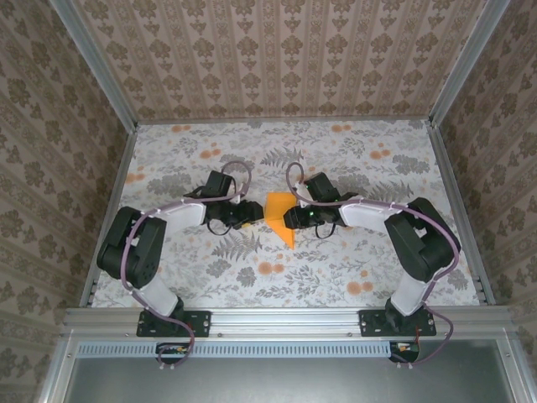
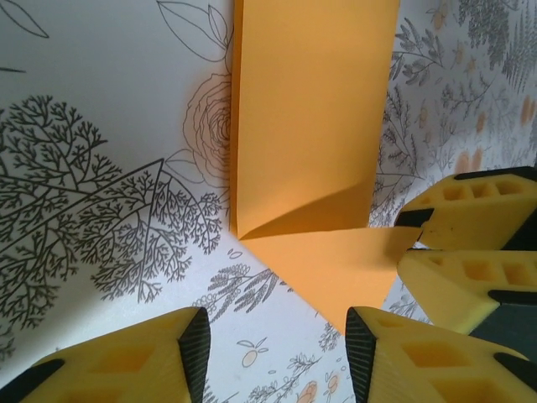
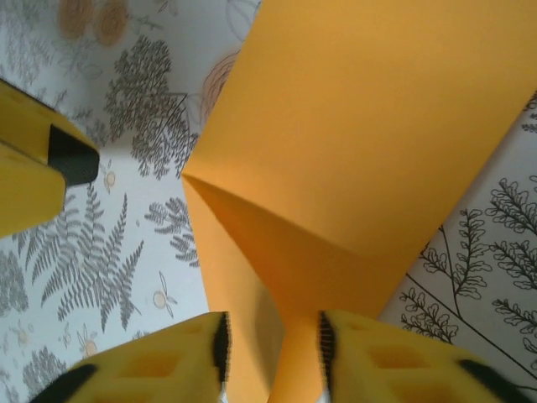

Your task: Fold a paper plane with a square sheet of paper (fold left side to right side)

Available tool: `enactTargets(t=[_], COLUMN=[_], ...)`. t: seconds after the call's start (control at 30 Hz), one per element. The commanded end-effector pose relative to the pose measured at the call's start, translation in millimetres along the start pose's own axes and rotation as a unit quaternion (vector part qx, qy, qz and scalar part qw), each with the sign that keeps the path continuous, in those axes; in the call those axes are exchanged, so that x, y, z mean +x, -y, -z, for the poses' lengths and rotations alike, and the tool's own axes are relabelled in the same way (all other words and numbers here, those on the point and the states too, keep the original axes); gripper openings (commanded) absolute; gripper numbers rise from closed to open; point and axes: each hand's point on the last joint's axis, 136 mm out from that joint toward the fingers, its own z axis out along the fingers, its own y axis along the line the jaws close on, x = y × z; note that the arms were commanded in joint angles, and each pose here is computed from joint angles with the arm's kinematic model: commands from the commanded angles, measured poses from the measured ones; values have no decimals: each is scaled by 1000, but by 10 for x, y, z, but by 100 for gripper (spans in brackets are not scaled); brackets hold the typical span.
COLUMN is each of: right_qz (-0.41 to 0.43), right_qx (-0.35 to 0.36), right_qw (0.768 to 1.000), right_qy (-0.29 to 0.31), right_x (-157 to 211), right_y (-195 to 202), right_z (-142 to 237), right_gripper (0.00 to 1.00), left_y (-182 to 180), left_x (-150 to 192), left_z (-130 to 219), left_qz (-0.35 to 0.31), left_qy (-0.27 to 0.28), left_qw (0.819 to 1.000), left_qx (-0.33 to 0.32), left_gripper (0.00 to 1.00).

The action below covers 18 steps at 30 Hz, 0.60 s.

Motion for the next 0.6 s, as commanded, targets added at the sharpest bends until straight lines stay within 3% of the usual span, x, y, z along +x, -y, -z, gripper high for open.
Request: enactTargets(t=[0.0,0.07,0.43,0.57], right_qz=[17,17,9,9], right_qx=[-6,4,15,20], right_qw=[1000,1000,1000,1000], right_qy=[12,11,8,6], right_x=[-110,-88,0,7], right_y=[-44,-7,67,84], right_z=[-8,21,113,114], right_gripper=[15,0,1,4], left_y=[77,79,247,303], left_x=[-31,-35,-100,-132], left_z=[-78,-109,-294,-338], left_qz=[7,8,-1,-7], left_qy=[-6,-8,-17,-18], left_qw=[1000,1000,999,999], left_qx=[14,13,29,32], left_gripper=[50,51,49,35])
